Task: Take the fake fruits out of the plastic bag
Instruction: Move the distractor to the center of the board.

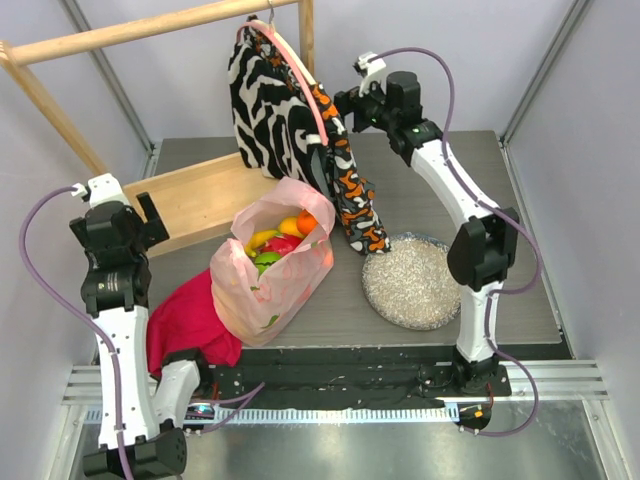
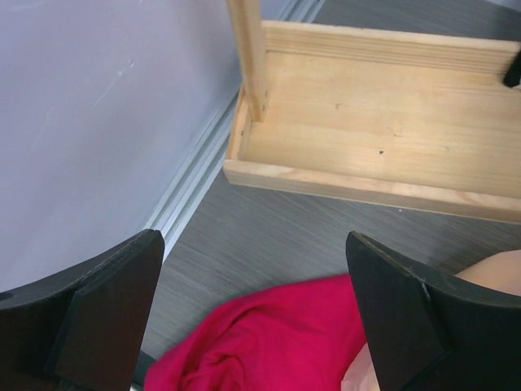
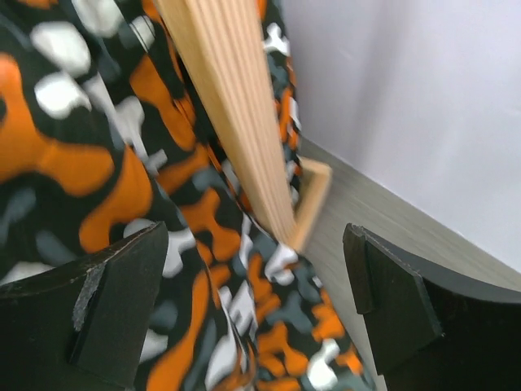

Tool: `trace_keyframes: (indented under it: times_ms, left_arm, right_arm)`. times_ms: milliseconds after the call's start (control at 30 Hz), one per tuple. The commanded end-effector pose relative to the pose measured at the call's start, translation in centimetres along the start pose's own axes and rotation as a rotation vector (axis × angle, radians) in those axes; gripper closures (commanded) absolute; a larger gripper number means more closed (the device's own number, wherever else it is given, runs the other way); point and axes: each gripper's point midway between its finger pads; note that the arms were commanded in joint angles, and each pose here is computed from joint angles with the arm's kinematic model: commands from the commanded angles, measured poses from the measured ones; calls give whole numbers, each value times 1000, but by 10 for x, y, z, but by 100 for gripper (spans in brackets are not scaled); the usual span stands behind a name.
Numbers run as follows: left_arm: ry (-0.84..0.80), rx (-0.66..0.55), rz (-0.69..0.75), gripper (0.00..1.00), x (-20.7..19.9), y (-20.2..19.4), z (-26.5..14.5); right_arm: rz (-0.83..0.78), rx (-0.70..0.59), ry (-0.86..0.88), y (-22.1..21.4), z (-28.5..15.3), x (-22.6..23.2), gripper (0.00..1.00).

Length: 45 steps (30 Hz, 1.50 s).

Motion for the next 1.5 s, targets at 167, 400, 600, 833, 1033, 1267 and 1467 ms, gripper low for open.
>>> trace_keyframes:
  times_ms: [167, 400, 600, 833, 1033, 1267, 1467]
  left_arm:
    - [174, -61, -59, 0, 36, 22, 8]
    - [267, -32, -72, 0, 50, 22, 60]
    - [159, -74, -102, 0, 23, 41, 103]
    - [46, -82, -102, 0, -13, 57, 178]
    - [-17, -51, -90, 0, -48, 73, 235]
    - [-66, -109, -74, 0, -80, 100, 290]
    - [-145, -46, -99, 4, -104, 86, 273]
  right_arm:
    - [26, -251, 71, 61, 51, 31, 2]
    - [73, -382, -165, 70, 86, -1, 5]
    - [174, -358, -603, 58, 50, -101, 7]
    - [172, -293, -759, 40, -23, -185, 9]
    - [144, -228, -801, 24, -67, -212, 9]
    - [134, -166, -658, 5, -58, -188, 9]
    - [173, -159, -537, 4, -43, -162, 10]
Point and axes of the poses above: each gripper's point midway between its finger pads, its own z axis out along the fingers, its own x axis along the line the jaws close on, y = z × x, and after that the axes turned 14 degrees about -z, right-handed
